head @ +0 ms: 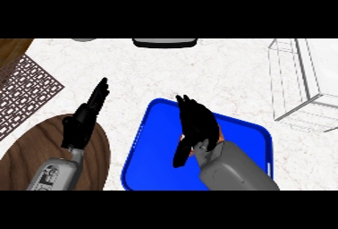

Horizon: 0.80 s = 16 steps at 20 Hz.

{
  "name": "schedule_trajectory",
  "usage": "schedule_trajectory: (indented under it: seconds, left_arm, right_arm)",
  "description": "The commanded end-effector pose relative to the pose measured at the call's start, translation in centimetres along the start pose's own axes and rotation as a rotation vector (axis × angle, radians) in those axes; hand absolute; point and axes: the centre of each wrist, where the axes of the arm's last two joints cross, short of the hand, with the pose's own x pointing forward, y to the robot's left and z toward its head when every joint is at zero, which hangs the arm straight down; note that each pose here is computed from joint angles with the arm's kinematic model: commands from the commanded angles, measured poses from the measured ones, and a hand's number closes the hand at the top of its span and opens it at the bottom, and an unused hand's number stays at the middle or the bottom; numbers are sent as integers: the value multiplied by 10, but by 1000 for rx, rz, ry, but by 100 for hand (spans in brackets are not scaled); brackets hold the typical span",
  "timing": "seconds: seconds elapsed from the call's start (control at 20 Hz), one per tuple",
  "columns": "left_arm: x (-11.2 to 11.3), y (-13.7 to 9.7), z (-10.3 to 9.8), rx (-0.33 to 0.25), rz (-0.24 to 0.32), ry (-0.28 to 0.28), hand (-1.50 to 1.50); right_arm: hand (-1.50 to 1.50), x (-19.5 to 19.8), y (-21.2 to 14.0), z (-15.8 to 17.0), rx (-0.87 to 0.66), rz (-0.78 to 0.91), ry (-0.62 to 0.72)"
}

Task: Pick the can from the tray and place it in the tiered shelf

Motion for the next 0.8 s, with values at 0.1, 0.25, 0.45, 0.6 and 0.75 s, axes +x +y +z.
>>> schedule_trajectory:
  seconds: [0.1, 0.25, 0.45, 0.6, 0.75]
  left_arm:
    - [7, -10, -5, -2, 15, 7, 0]
    - [0, 2, 1, -11, 10, -8, 0]
    - [-10, 7, 5, 15, 10, -2, 0]
    - [-13, -3, 1, -11, -6, 8, 0]
    - [-15, -13, 7, -20, 16, -7, 0]
  right_arm:
    - [-150, 4, 12, -14, 40, 31, 89]
    - [-150, -1, 23, -16, 37, 25, 96]
    - [-150, -13, 24, -12, 65, 44, 83]
    - [-150, -13, 10, -18, 62, 45, 89]
    - [150, -23, 36, -35, 137, 126, 67]
